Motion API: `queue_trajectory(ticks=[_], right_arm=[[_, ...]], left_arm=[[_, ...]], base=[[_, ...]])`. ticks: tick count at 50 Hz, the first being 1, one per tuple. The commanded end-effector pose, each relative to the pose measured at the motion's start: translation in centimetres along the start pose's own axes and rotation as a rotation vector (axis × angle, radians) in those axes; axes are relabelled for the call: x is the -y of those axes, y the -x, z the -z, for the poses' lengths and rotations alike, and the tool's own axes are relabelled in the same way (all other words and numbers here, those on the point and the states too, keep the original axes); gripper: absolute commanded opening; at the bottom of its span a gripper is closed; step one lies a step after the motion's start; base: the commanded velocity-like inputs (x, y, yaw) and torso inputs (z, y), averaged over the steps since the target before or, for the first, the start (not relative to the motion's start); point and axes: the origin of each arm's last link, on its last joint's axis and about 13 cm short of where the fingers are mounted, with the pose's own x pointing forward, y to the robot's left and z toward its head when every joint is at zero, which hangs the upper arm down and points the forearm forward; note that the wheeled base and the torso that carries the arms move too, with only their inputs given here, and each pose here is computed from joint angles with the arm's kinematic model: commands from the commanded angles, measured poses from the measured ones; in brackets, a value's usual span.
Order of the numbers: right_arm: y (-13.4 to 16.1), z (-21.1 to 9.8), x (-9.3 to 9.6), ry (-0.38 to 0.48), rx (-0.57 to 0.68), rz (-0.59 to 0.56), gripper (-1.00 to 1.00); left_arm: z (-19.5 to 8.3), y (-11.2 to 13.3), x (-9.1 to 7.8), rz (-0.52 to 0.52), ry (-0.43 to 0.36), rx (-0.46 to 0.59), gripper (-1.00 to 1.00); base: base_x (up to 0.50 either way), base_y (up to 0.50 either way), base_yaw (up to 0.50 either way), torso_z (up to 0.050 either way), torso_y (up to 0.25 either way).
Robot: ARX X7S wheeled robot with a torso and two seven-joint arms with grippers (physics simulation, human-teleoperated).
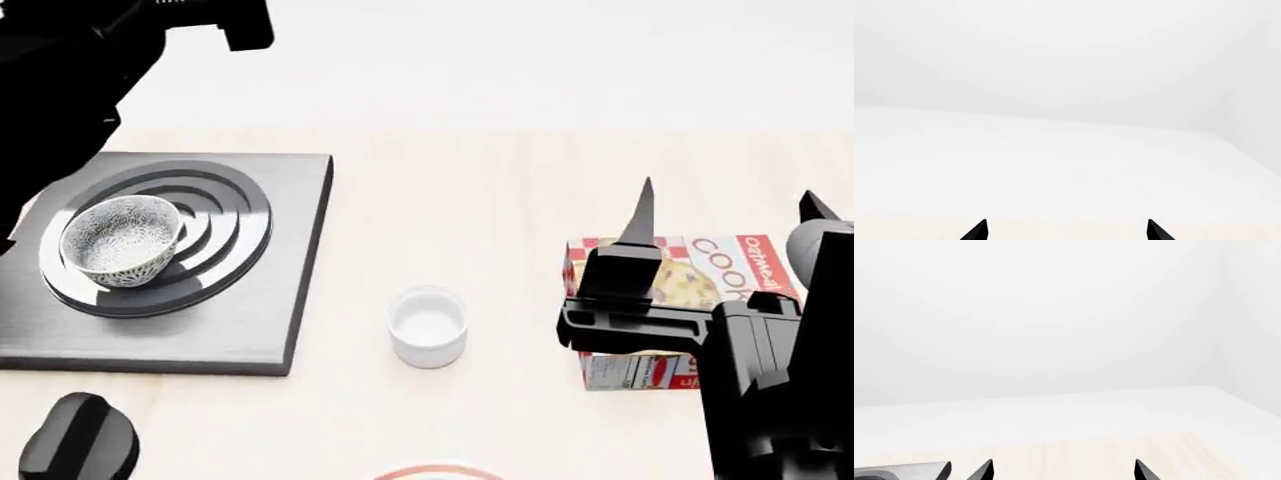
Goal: Pick the akita bowl on the stove and place it on the plate.
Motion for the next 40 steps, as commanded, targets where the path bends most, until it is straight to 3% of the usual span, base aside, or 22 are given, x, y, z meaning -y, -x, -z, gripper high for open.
queue_trajectory(ticks=[1, 9, 11, 19, 27, 31, 33, 36, 40], right_arm=[[0.07, -0.01, -0.01, 0.000, 0.000, 0.000, 1.00], [0.09, 0.00, 0.02, -0.001, 0.001, 0.000, 1.00], [0.02, 0.04, 0.05, -0.001, 0.001, 0.001, 1.00], [0.03, -0.02, 0.03, -0.002, 0.000, 0.001, 1.00], [0.02, -0.01, 0.03, -0.002, 0.000, 0.001, 1.00], [0.01, -0.07, 0.02, -0.002, 0.000, 0.001, 1.00], [0.00, 0.01, 0.06, -0.001, -0.001, 0.001, 1.00], [0.00, 0.01, 0.06, -0.001, 0.000, 0.001, 1.00], [0.00, 0.01, 0.06, -0.001, 0.000, 0.001, 1.00]], left_arm=[[0.33, 0.01, -0.19, 0.014, -0.049, 0.042, 1.00], [0.32, 0.18, -0.21, 0.020, -0.054, 0.033, 1.00], [0.27, 0.03, -0.33, -0.002, -0.020, 0.020, 1.00], [0.23, 0.23, -0.21, 0.051, -0.061, 0.039, 1.00], [0.46, 0.02, -0.37, 0.008, -0.038, 0.008, 1.00], [0.57, 0.07, -0.43, 0.013, -0.076, 0.022, 1.00], [0.59, 0.07, -0.36, -0.004, -0.050, -0.002, 1.00], [0.59, 0.13, -0.30, -0.010, -0.118, 0.000, 1.00], [0.48, 0.28, -0.06, -0.024, -0.104, -0.031, 1.00]], base=[[0.00, 0.00, 0.00, 0.000, 0.000], [0.00, 0.00, 0.00, 0.005, -0.167], [0.00, 0.00, 0.00, 0.002, 0.000], [0.00, 0.00, 0.00, 0.004, -0.074], [0.00, 0.00, 0.00, 0.007, -0.080], [0.00, 0.00, 0.00, 0.001, -0.135], [0.00, 0.00, 0.00, 0.002, -0.250], [0.00, 0.00, 0.00, 0.001, -0.097], [0.00, 0.00, 0.00, 0.000, 0.000]])
